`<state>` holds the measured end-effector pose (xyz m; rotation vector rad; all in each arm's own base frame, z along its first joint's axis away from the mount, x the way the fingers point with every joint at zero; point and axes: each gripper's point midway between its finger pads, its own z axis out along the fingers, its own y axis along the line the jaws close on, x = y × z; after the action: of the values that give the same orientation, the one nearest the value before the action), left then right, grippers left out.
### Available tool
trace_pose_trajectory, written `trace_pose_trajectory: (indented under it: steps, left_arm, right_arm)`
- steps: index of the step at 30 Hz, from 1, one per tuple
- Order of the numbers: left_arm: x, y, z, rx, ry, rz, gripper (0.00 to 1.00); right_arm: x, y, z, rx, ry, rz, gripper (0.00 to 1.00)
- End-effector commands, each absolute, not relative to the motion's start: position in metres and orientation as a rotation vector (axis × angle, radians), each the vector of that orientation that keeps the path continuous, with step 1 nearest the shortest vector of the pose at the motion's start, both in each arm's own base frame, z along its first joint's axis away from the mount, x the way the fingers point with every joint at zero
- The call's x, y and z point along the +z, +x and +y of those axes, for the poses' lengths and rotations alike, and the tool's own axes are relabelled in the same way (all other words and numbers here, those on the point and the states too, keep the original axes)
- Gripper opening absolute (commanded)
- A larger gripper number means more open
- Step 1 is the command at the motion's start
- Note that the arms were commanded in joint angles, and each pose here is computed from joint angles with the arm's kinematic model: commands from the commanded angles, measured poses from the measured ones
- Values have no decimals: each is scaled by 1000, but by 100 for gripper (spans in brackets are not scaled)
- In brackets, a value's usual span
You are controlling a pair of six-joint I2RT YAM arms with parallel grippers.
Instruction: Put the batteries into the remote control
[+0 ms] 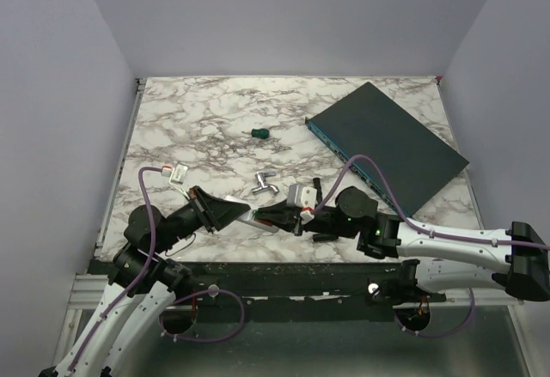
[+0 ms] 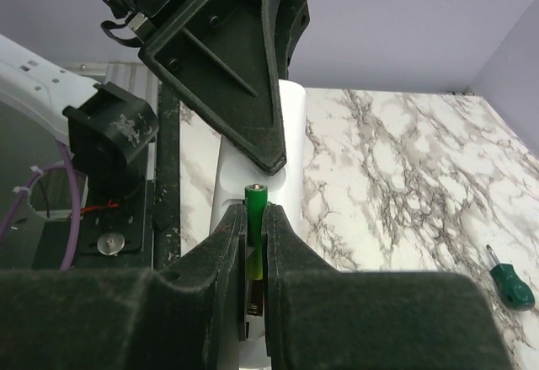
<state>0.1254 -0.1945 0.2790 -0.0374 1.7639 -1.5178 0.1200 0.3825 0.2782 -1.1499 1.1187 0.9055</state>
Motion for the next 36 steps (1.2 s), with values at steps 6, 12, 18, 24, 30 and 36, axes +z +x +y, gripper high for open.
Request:
trace_pose_trajectory:
  steps: [6, 12, 18, 24, 30, 36]
  left_arm:
    - [300, 116, -196, -1579, 12, 1687, 0]
    - [301, 116, -195, -1578, 11, 1683, 0]
    - [301, 116, -195, -1578, 11, 1684, 0]
    - [301, 117, -195, -1574, 11, 1684, 0]
    - [300, 116, -194, -1570, 11, 1679, 0]
    - [299, 116, -195, -1573, 18, 1685, 0]
  right_arm:
    - [248, 132, 374, 809, -1186, 1263, 1]
    - [241, 135, 367, 783, -1169, 1299, 1]
    - [223, 137, 364, 767, -1175, 1350, 1]
    - [212, 137, 361, 759, -1175, 1383, 1]
    - [199, 142, 354, 712, -1177, 1424, 1]
    - [187, 143, 354, 703, -1179, 1464, 1]
